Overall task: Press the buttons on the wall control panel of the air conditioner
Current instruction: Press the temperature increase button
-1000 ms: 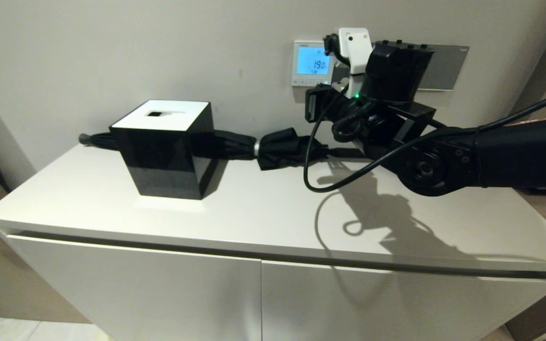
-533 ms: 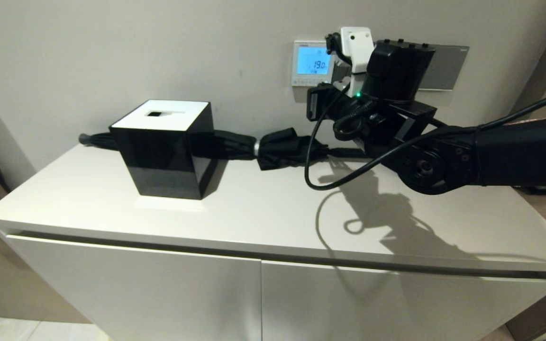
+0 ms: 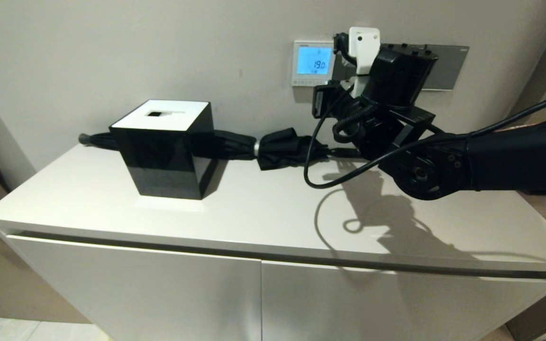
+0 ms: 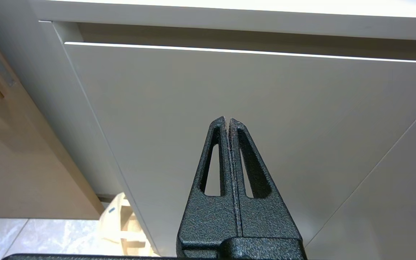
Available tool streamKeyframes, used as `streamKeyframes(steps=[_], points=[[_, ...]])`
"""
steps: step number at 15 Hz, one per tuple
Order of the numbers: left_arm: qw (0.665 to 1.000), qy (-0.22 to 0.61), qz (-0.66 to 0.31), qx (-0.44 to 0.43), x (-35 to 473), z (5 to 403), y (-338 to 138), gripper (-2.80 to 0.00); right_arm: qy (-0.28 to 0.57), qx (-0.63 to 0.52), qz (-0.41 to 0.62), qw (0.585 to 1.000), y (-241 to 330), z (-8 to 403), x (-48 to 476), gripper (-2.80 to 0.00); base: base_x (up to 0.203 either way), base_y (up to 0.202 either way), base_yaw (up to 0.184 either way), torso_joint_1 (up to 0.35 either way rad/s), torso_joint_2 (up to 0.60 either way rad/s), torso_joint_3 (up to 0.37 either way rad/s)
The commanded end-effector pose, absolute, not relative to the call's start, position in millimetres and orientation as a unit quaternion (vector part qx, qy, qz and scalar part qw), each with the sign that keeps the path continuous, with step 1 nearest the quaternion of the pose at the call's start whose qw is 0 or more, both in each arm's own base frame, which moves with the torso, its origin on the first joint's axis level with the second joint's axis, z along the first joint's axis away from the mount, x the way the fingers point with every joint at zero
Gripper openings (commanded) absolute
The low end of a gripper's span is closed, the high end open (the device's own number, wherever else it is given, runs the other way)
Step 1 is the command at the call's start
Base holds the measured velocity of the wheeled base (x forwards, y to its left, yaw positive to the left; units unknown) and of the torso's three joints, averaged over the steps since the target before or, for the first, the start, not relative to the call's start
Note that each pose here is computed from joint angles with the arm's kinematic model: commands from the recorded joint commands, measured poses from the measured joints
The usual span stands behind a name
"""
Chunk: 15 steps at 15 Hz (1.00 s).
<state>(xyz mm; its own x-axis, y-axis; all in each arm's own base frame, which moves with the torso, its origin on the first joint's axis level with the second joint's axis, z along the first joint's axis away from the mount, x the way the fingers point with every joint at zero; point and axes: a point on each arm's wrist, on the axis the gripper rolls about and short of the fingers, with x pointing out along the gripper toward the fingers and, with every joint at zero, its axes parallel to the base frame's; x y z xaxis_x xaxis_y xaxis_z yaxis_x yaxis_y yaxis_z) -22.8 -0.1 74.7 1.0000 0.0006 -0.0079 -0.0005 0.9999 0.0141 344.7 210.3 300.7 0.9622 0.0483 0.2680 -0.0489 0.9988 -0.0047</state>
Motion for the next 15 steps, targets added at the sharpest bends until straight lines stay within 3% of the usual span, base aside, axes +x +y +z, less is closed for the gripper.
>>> streamKeyframes(steps=[1,15], points=[[1.0,0.004,0.001,0.007,-22.8,74.7,-0.1,-2.8,-0.131,-0.002,0.018,0.991,208.8,295.6,349.9,-2.8,0.0,0.0,0.0,0.0,0.0,0.0],[1.0,0.004,0.001,0.007,-22.8,74.7,-0.1,-2.8,-0.133,-0.003,0.014,0.991,211.6,282.2,373.7,-2.8,0.0,0.0,0.0,0.0,0.0,0.0]])
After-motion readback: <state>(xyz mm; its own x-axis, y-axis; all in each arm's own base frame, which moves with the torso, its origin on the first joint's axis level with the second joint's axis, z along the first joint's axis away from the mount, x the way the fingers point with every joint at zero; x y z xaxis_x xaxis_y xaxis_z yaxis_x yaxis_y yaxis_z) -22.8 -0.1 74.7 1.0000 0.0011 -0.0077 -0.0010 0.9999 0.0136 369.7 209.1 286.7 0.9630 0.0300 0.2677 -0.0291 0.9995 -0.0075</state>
